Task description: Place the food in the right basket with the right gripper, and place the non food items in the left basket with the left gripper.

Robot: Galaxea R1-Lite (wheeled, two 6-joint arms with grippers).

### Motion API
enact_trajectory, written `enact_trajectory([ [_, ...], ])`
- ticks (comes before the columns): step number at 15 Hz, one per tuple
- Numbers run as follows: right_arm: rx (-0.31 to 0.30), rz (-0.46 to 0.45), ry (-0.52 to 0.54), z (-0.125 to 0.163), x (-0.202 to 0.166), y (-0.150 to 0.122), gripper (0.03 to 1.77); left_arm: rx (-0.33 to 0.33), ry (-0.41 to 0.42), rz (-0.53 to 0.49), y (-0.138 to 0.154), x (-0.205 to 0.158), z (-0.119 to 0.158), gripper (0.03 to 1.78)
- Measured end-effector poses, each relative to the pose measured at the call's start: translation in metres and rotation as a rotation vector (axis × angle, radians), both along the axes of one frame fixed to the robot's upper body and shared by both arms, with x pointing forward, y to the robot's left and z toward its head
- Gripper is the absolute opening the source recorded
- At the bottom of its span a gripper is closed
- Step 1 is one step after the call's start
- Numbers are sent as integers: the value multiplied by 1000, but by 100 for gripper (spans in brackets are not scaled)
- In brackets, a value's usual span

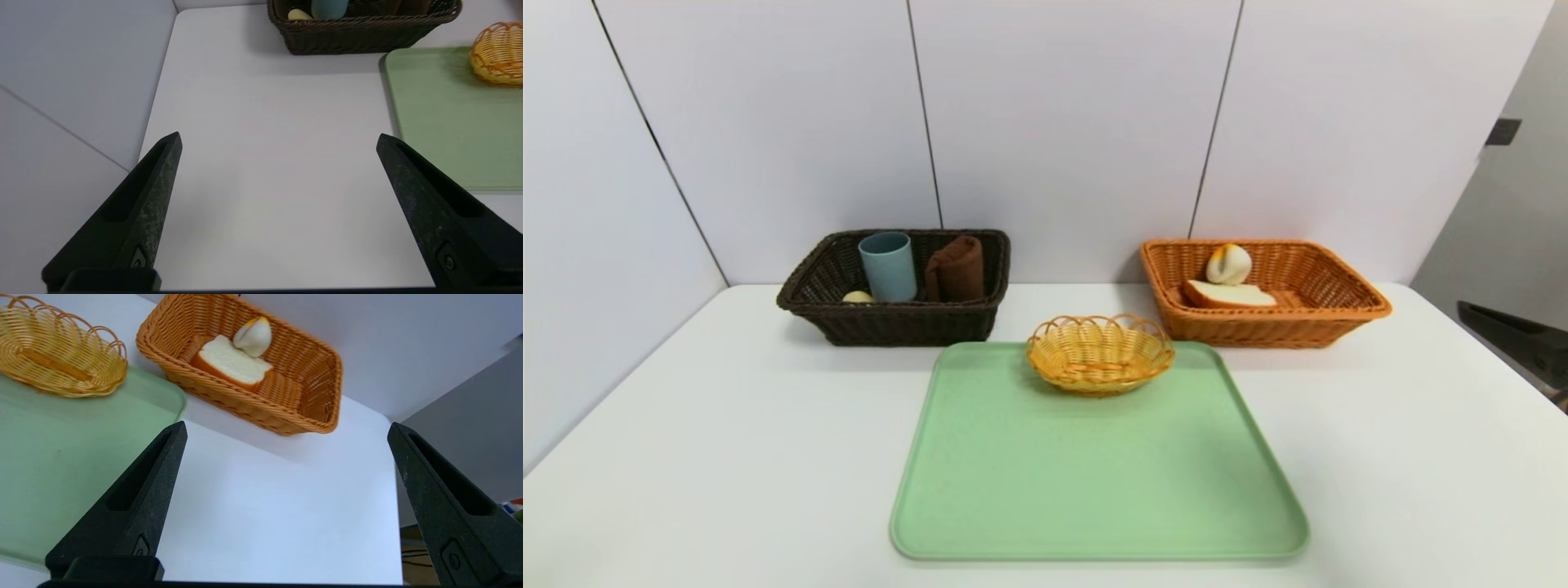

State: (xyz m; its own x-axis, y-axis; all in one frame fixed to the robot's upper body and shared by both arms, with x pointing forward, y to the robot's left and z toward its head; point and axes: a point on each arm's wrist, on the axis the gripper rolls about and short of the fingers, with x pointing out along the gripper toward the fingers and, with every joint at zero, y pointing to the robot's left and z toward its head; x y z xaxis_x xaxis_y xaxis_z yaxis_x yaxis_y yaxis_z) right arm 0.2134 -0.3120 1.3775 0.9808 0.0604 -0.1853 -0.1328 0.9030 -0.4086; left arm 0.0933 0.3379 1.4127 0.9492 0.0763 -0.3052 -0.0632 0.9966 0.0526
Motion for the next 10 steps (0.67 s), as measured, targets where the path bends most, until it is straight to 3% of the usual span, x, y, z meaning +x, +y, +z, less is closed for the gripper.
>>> enact_trajectory([
  [3, 9, -38, -198, -25, -52, -15, 169, -48, 4, 68, 2, -29, -42, 169],
  [6, 24, -74, -289, -64, -97, -24, 169, -66, -14, 74, 3, -49, -74, 169],
  [8, 86, -133, -303, -90, -115, -29, 169, -73, -35, 68, 3, -56, -85, 169],
  [10, 197, -167, -322, -99, -124, -31, 169, -92, -60, 34, 2, -62, -93, 169],
])
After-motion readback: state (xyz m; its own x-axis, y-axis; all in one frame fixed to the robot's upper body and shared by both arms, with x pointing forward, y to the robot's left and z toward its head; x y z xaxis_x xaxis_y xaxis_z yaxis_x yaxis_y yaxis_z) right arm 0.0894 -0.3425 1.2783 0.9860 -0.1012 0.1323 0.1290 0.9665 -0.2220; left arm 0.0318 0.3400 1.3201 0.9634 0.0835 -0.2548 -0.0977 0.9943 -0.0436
